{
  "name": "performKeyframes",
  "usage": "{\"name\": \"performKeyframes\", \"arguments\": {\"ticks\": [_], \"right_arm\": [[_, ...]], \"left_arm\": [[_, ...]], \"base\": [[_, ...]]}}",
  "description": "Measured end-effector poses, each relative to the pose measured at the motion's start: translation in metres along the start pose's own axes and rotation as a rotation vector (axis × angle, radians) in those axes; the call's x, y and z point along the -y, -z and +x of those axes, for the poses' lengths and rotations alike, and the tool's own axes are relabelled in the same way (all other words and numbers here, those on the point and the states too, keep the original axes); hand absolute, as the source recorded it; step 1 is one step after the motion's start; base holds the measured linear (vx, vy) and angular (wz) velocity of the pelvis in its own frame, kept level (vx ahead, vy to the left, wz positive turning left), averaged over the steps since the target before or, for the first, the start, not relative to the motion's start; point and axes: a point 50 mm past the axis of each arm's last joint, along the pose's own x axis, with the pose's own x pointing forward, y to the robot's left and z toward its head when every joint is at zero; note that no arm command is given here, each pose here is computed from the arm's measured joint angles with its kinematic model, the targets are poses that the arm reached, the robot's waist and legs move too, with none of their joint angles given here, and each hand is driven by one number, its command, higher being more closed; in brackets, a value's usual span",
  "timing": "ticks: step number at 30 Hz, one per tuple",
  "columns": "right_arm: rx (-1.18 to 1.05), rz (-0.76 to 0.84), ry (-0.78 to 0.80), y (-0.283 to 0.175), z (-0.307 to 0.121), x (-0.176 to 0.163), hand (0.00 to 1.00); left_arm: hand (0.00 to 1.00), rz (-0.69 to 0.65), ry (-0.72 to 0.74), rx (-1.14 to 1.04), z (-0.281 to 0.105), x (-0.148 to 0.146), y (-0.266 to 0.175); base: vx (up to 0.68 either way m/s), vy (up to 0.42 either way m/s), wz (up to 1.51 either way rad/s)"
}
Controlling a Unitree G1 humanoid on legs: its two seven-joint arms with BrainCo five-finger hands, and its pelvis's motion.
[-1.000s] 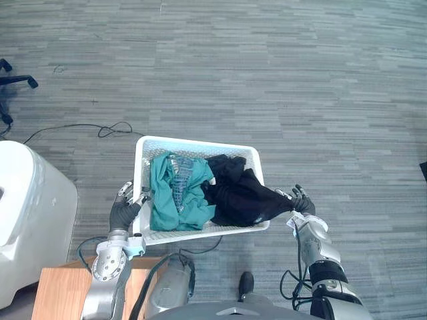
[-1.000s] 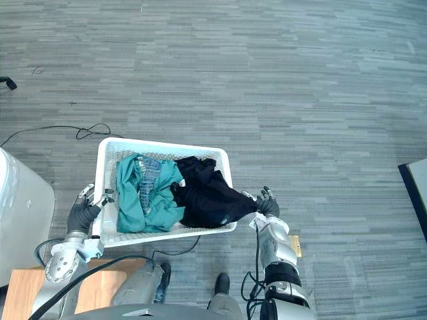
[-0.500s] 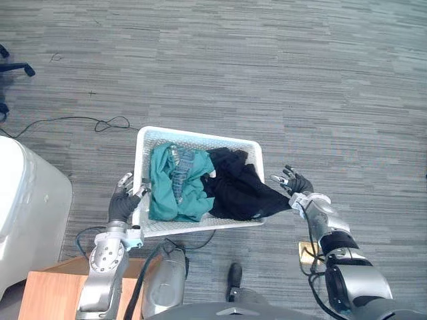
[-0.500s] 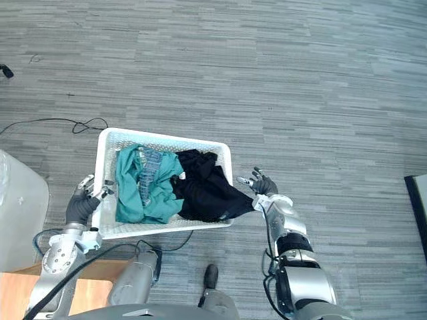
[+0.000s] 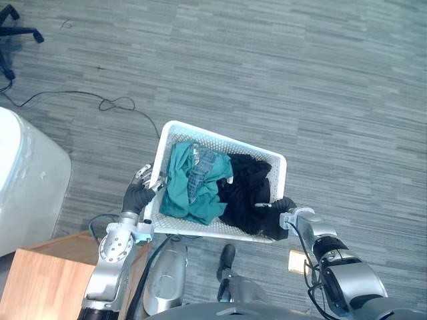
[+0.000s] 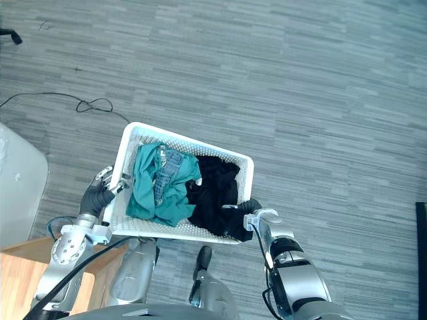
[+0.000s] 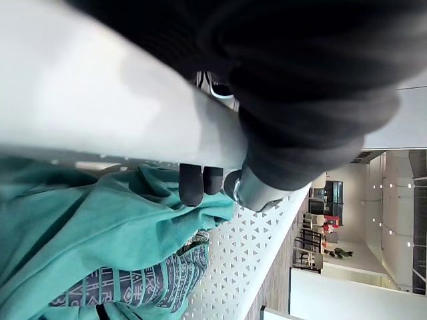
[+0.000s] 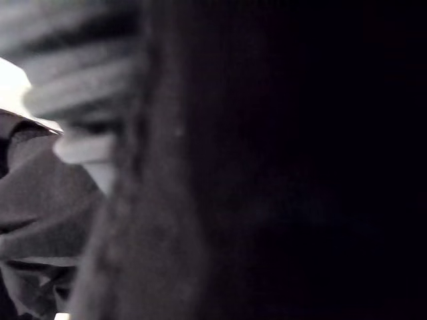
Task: Pick up the laundry basket with both hands and put the clothes into the washing machine.
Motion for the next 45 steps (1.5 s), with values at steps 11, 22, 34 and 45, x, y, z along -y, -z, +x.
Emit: {"name": "performKeyframes", "arguments": {"ticks": [11,22,34,45], "right_arm": [[0.055,0.031,-0.011,-0.007,0.002,-0.014,1.00],[0.184,0.072,0.085,-0.027,-0.002,-0.014,1.00],[0.528,0.107,0.239,-0.069,-0.047,-0.009,1.00],[0.712,0.042,0.421,-0.058,-0.112,-0.028,1.00]], "left_arm": [[1.00,0.051,-0.008,0.074,0.013,-0.007,-0.018],[1.00,0.022,-0.018,0.131,0.012,-0.001,-0.030],[1.00,-0.075,-0.119,0.142,0.004,-0.006,-0.030],[1.00,-0.105,-0.181,0.095,-0.012,-0.013,-0.019]], "base": [[0.09,0.023,0.28],[0.01,-0.071,-0.01],[0.04,0.021,-0.06],[0.08,0.053,-0.32]]}}
